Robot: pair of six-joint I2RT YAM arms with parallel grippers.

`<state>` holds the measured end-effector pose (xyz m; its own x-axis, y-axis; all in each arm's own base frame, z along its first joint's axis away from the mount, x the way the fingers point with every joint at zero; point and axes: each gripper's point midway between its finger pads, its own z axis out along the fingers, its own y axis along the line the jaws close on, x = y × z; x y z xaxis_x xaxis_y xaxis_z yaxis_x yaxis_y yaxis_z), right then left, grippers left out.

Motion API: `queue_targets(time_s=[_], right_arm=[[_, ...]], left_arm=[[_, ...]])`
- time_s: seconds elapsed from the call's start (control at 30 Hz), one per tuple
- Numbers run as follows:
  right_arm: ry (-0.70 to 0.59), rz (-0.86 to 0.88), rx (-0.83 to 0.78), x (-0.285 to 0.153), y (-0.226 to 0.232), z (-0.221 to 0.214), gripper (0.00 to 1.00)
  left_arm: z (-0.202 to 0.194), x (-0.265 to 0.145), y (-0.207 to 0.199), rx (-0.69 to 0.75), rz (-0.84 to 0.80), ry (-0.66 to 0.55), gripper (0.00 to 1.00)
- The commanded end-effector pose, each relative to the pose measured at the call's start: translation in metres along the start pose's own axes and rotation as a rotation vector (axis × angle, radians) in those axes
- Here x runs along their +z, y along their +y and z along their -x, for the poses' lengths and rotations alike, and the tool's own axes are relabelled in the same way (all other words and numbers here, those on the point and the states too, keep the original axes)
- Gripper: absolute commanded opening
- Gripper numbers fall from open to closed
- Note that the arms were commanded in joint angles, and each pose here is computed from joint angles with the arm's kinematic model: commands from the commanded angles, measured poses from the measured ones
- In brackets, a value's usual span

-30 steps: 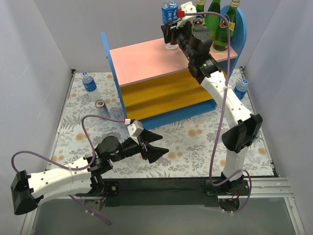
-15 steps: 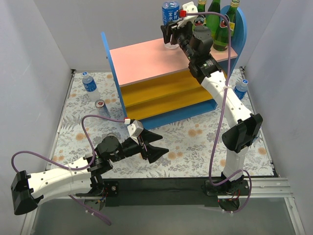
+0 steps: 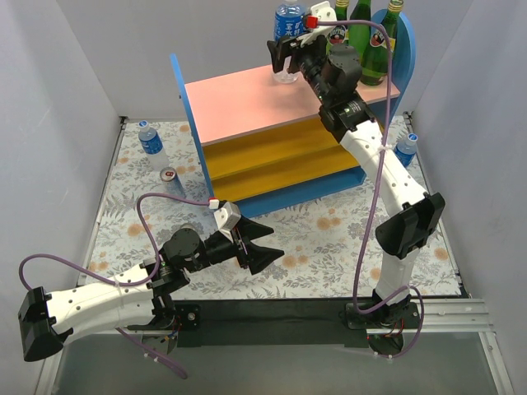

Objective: Place and organize the beverage onto the shelf
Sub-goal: Place the drink on the shelf.

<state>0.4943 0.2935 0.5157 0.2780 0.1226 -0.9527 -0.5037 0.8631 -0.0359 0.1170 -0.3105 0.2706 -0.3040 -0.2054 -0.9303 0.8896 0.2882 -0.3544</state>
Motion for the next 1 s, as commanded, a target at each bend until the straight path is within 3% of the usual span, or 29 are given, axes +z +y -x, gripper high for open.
queue_targets(time_s=[0.0,0.97], right_arm=[[-0.17,-0.007,-0.002,-0.019,-0.003,0.075,0.81],[-0.147,0.036,-0.061,-0.057,0.007,0.097,0.95]], left_arm=[[0.007,-0.002,-0.003,0.0,-0.009,-0.029,0.71],[0.009,-0.002,-0.01,-0.02,-0.042,-0.025,0.71]])
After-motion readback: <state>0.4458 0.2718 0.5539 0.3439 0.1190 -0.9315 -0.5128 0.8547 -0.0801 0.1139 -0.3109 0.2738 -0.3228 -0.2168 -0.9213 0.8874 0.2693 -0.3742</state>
